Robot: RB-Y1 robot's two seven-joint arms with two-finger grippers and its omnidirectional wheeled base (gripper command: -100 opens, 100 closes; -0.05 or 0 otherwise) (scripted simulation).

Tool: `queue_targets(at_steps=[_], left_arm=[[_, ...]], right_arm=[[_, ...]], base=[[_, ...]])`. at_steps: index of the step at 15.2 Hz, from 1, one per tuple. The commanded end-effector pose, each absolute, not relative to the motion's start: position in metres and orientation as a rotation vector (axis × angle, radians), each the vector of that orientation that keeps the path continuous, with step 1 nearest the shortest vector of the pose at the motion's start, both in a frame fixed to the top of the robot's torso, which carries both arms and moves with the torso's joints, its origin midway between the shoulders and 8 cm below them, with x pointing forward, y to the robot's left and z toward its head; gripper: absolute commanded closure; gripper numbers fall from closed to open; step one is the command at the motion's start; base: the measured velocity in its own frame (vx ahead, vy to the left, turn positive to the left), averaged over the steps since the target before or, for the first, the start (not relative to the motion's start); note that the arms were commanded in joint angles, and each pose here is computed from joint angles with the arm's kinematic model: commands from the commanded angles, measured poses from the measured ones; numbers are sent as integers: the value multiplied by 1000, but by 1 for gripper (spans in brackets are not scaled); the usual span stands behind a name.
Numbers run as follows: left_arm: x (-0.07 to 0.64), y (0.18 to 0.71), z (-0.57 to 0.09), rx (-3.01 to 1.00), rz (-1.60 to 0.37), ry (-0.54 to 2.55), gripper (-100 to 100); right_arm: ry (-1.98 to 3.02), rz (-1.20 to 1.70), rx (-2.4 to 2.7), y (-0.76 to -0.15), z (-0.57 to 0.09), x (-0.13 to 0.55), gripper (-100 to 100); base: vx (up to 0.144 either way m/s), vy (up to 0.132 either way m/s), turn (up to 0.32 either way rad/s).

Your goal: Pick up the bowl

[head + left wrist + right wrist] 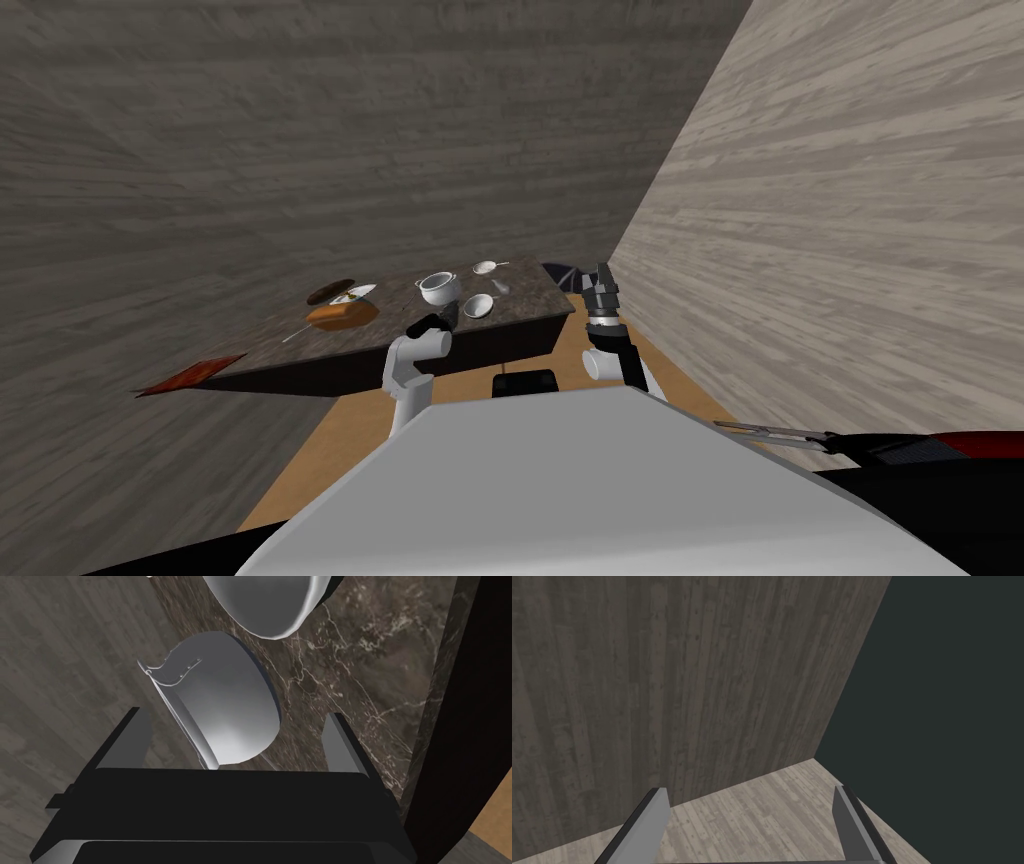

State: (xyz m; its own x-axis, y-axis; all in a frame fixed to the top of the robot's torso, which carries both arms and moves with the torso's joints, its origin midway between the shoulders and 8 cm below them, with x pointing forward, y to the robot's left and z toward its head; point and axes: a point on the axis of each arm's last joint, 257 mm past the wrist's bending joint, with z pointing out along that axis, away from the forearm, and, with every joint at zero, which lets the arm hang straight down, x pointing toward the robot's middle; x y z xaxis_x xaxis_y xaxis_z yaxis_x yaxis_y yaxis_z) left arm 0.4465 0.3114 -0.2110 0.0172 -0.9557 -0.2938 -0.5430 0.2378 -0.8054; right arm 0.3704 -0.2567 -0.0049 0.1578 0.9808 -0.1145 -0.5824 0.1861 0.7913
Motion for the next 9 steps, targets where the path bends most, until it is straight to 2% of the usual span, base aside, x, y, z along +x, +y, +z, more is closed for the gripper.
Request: queue_targets(at_steps=[1,9], left_arm=[[443,313,-217,-1438,-578,1662,-100],[431,322,-233,-1501,-462,1755,-100]], right_arm=[[729,1250,679,-257,-5,370,0],[729,1250,679,-257,-5,370,0]], base=[[7,-9,0],[15,-11,-65]])
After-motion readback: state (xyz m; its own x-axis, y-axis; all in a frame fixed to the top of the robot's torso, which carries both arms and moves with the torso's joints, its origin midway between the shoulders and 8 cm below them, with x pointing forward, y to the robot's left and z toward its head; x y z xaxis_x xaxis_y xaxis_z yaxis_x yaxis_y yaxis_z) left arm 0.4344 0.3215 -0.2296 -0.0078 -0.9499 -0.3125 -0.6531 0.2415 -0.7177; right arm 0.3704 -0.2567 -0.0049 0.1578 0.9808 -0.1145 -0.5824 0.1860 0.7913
